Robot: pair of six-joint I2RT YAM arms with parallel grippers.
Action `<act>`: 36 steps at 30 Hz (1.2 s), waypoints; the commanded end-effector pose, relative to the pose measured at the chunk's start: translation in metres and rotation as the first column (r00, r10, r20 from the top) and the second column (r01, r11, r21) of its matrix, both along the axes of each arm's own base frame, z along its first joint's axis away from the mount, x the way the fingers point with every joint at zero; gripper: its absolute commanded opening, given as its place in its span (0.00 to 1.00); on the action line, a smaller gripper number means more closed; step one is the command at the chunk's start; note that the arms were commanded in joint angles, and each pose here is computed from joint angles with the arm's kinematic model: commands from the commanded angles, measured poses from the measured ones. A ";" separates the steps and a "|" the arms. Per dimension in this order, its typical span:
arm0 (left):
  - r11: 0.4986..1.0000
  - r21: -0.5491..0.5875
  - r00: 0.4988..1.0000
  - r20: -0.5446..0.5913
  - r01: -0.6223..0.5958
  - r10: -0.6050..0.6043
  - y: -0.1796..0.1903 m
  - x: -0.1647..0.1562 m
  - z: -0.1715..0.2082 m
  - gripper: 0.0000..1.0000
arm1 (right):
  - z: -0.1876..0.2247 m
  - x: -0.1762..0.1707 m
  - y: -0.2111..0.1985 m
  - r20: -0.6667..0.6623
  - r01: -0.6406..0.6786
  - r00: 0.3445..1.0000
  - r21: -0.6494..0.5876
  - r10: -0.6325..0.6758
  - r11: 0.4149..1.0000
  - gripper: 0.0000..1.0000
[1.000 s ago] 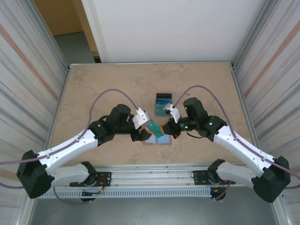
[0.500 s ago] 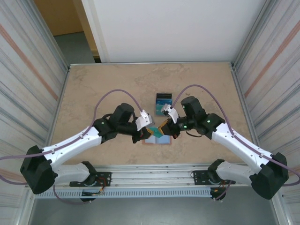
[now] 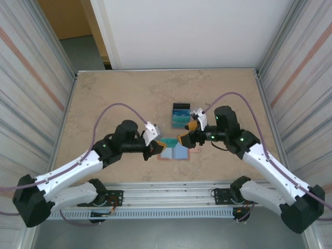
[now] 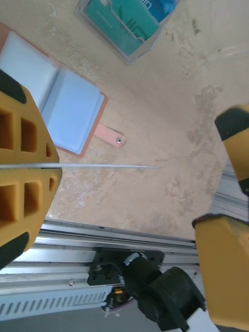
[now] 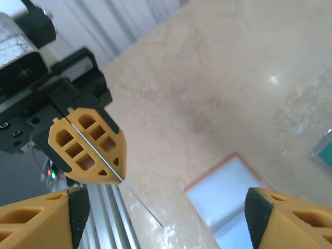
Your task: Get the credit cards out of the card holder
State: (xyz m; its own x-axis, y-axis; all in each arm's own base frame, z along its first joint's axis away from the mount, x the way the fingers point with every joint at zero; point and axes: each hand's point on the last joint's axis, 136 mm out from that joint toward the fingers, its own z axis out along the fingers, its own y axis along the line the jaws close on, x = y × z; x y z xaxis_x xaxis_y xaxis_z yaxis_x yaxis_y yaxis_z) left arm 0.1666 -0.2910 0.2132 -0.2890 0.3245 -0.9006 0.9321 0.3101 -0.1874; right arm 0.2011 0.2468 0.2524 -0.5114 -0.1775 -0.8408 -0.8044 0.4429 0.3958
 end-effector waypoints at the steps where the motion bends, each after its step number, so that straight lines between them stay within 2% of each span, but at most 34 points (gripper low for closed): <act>1: 0.989 -0.133 0.998 0.018 -0.059 0.062 0.005 0.003 0.026 0.00 | 0.015 0.003 -0.001 0.013 0.044 0.999 0.105 -0.045 0.994 0.84; 8: 0.966 -0.226 0.988 0.068 -0.122 0.141 0.023 0.000 0.046 0.00 | 0.036 -0.008 0.001 0.044 0.012 0.999 0.253 -0.024 0.967 0.85; 15: 0.950 -0.287 0.984 0.090 -0.123 0.155 0.028 -0.003 0.057 0.00 | 0.056 -0.024 0.005 0.115 -0.053 0.993 0.358 0.012 0.932 0.91; 26: 0.929 -0.369 0.995 0.093 0.002 0.035 0.019 -0.022 0.075 0.00 | 0.066 -0.053 0.036 0.189 -0.261 0.959 0.311 0.209 0.914 0.72; 30: 0.925 -0.379 0.995 0.096 0.031 0.006 0.017 -0.027 0.080 0.00 | 0.070 -0.063 0.046 0.214 -0.338 0.935 0.302 0.282 0.892 0.60; 36: 0.923 -0.384 0.996 0.090 0.043 -0.009 0.016 -0.028 0.081 0.00 | 0.074 -0.065 0.055 0.233 -0.386 0.916 0.289 0.326 0.876 0.39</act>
